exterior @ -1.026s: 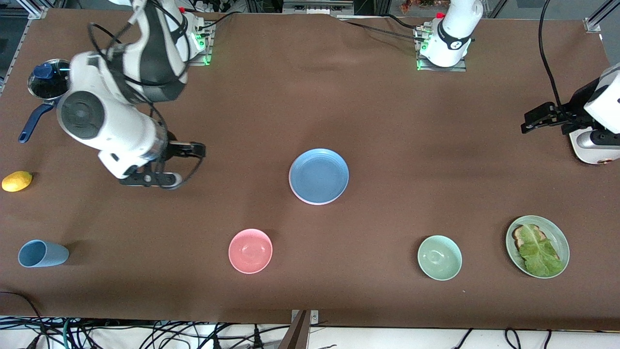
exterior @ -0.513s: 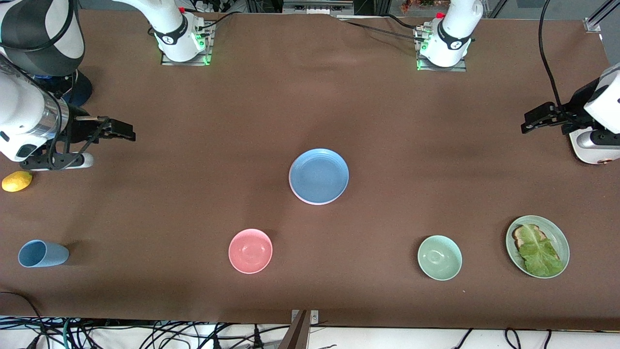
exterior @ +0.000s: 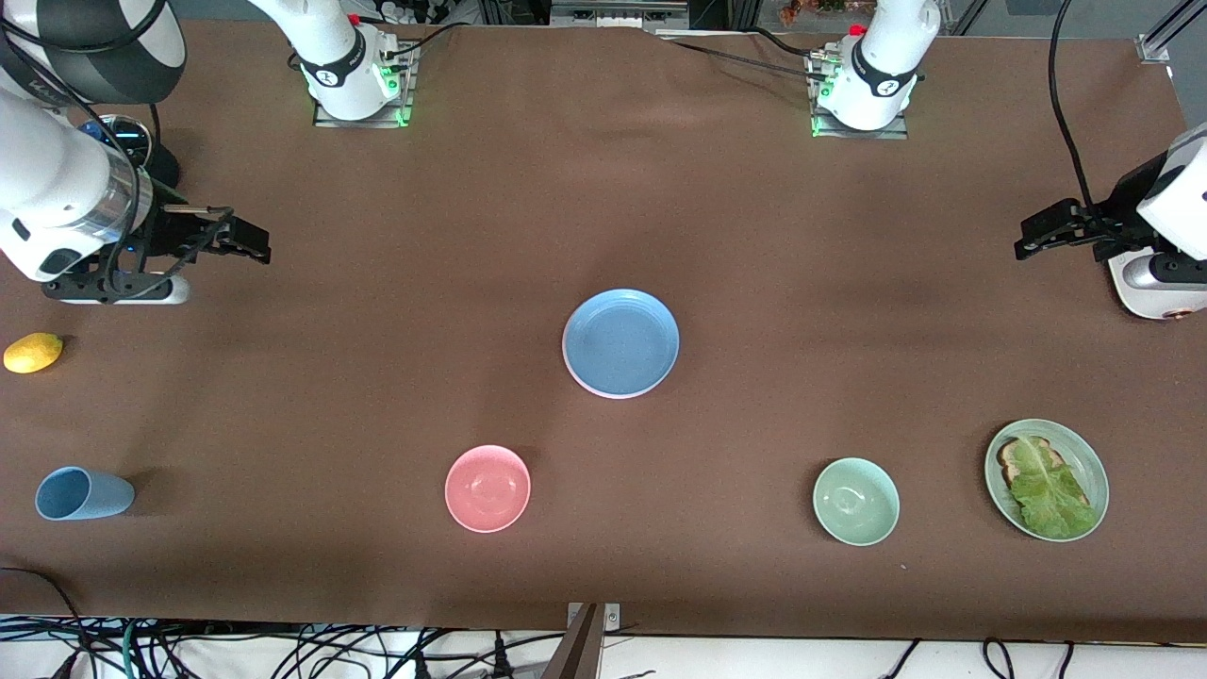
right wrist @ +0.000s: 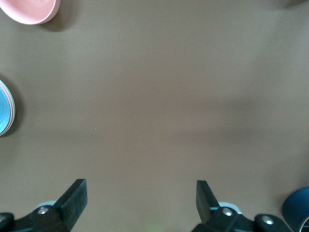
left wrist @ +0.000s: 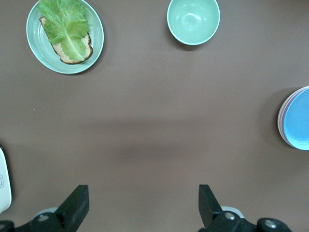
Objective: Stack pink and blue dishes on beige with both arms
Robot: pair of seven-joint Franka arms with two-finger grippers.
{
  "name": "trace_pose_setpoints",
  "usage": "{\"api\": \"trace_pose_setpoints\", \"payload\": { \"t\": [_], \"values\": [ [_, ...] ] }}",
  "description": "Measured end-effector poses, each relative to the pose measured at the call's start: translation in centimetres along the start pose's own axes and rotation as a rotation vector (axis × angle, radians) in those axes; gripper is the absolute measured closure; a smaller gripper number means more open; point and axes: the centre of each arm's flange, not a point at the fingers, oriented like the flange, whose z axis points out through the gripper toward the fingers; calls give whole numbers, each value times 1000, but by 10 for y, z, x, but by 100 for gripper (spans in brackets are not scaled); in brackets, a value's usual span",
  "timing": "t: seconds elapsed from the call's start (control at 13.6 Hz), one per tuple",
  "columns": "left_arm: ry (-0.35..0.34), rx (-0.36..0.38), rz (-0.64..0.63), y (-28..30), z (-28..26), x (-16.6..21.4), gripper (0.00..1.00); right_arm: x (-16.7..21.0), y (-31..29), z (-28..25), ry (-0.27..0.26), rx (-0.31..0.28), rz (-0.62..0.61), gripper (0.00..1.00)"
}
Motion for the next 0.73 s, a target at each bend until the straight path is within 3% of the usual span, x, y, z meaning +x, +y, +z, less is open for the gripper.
{"api": "trace_pose_setpoints", "payload": {
  "t": [0.73],
  "values": [
    [-1,0,0,0,1,0,0,-21,16,-5,34,6,24,0]
  ]
}}
